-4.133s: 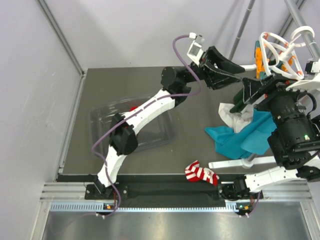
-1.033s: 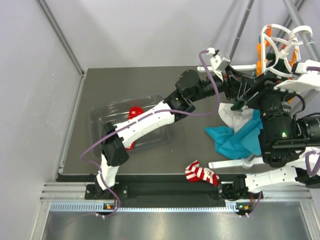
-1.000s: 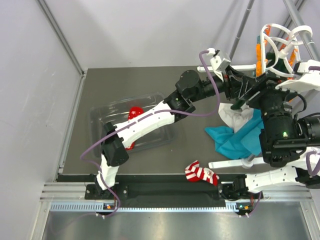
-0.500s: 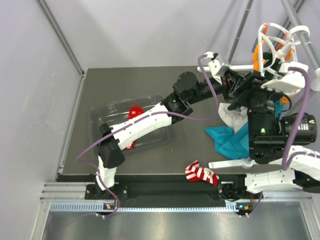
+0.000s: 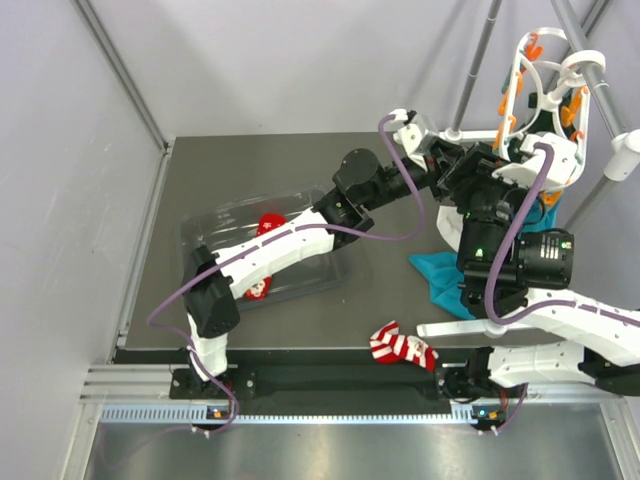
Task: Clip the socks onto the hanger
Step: Open the clamp at the hanger.
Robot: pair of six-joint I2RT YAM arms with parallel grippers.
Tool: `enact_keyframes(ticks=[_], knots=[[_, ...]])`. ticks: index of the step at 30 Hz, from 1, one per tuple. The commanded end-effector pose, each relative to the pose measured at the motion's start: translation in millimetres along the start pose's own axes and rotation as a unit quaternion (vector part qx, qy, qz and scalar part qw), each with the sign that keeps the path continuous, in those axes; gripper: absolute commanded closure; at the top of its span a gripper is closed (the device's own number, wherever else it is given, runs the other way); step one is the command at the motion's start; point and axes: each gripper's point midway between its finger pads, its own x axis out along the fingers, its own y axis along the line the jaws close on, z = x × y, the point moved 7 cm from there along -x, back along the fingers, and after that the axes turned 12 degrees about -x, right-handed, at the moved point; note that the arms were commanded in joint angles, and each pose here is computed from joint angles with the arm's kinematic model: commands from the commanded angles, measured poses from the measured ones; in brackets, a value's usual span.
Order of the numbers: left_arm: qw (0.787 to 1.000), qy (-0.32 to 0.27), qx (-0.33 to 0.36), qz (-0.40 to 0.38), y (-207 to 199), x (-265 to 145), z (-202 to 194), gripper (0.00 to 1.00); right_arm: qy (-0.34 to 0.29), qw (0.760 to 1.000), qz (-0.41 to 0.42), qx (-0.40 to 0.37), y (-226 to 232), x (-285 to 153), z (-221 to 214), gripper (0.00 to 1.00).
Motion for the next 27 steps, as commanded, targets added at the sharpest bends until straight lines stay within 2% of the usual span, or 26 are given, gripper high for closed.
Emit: enact_keyframes(ticks=[1,3,5,7,9,14,19,27], knots=[[1.0,-0.022,0.015,-0.009,-8,-5,20,1.0,0.083,0.995,-0.054,-0.016,-1,-3,-24,0.34],[1.0,-0.025,0.015,-0.007,-6,-7,19,1.0,0.086,0.994,-0.053,-0.032,2,-3,-26,0.33],[1.0,-0.024,0.016,-0.006,-2,-7,18,1.0,0.104,0.993,-0.055,-0.026,2,-6,-25,0.31],[0.999,-0.03,0.021,-0.004,0,-8,18,1.0,0.133,0.989,-0.048,-0.052,-7,-10,-26,0.3],[0.999,-0.037,0.03,-0.005,1,-9,17,1.0,0.147,0.989,-0.017,-0.028,-19,-16,-24,0.3],[0.998,-0.056,0.032,-0.015,1,-8,17,1.0,0.157,0.984,0.045,0.073,-40,-33,-7,0.38],[0.997,-0.066,0.03,-0.026,-2,-8,19,1.0,0.152,0.988,0.033,0.01,-25,-32,-16,0.35],[0.996,-0.063,0.057,-0.018,-1,-16,18,1.0,0.151,0.988,0.029,0.032,-34,-30,-25,0.33]])
